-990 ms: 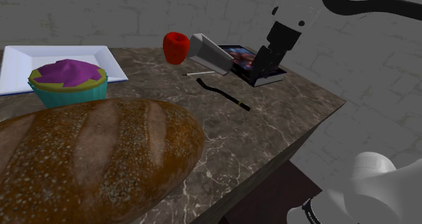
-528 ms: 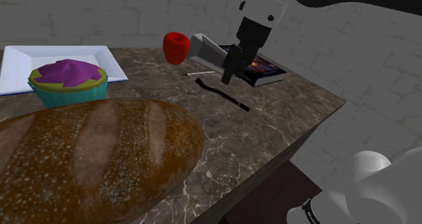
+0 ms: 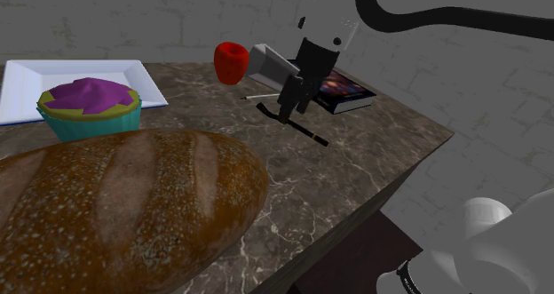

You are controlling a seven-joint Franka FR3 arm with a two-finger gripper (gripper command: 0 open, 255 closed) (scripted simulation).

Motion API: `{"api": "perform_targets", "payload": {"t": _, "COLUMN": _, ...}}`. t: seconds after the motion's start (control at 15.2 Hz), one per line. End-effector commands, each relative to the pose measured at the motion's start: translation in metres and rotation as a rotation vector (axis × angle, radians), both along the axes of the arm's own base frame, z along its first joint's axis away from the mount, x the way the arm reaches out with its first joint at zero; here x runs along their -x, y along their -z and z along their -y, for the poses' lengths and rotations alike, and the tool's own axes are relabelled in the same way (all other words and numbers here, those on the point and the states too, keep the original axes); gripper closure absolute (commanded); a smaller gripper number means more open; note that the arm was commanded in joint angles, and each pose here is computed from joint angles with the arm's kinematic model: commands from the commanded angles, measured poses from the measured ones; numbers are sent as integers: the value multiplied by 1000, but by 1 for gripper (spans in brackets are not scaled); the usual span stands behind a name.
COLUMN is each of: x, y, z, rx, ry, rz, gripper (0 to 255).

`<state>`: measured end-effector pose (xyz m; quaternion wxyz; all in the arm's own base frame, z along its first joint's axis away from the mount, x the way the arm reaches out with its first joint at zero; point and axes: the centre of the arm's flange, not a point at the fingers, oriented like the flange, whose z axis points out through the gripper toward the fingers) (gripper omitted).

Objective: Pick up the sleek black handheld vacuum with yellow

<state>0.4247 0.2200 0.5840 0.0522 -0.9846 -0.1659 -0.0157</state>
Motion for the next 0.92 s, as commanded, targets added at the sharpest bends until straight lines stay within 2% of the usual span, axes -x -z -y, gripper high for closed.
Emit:
{"api": "perform_targets", "payload": {"t": 0.0, "x": 0, "y": 9, "z": 0, "rx": 0, "ry": 0, "rz": 0, "gripper": 0}}
{"api": "perform_targets", "payload": {"t": 0.07, "x": 0, "y": 9, "z": 0, "rx": 0, "ry": 0, "rz": 0, "gripper": 0}}
{"api": "perform_targets", "payload": {"t": 0.13, "x": 0, "y": 9, "z": 1, "rx": 0, "ry": 0, "rz": 0, "gripper": 255}}
{"api": "perform_targets", "payload": {"t": 0.73, "x": 0, "y": 9, "z": 0, "rx": 0, "ry": 0, "rz": 0, "gripper": 255}}
{"api": "perform_targets", "payload": {"t": 0.86, "x": 0, "y": -2, "z": 0, "rx": 0, "ry": 0, "rz": 0, "gripper": 255}}
